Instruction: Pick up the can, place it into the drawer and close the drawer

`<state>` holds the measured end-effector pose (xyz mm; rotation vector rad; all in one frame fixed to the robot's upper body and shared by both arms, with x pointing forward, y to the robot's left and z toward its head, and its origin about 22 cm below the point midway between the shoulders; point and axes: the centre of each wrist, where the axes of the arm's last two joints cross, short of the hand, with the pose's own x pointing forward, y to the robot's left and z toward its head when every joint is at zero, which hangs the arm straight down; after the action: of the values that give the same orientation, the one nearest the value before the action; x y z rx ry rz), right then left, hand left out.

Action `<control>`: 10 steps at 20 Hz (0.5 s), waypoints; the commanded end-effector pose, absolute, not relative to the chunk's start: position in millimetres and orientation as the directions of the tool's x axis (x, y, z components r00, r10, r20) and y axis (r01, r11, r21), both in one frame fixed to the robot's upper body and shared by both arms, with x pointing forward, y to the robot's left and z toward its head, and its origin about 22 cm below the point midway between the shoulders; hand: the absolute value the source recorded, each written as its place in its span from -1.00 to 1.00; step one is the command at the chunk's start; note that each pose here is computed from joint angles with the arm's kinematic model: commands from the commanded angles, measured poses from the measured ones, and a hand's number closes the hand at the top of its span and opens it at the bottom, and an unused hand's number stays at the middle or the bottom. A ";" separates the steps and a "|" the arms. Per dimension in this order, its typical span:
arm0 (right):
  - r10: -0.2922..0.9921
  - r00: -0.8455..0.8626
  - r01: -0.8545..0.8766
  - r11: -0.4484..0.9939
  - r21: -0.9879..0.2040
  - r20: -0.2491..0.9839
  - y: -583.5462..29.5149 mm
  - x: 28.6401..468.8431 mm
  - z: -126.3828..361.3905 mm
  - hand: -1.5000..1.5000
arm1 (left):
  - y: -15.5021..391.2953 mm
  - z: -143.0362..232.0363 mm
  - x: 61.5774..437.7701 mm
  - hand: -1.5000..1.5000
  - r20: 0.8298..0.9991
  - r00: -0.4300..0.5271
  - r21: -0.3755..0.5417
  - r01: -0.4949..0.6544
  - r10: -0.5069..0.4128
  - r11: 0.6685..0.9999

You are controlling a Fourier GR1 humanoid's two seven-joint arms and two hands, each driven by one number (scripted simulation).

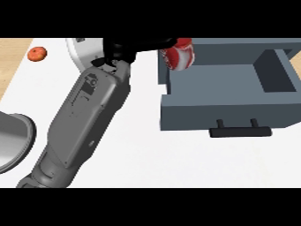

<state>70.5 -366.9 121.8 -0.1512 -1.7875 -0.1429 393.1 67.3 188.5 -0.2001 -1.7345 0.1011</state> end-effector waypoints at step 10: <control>0.013 -0.219 0.167 0.986 0.024 0.976 -363.6 73.2 130.9 -1.00 | 12.1 227.8 409.7 1.00 0.976 -0.142 -0.156 0.087 0.167 0.984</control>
<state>72.4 -364.5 122.7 -0.1460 -1.7869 -0.1309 404.5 24.5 210.4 -0.1881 -1.7240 0.0808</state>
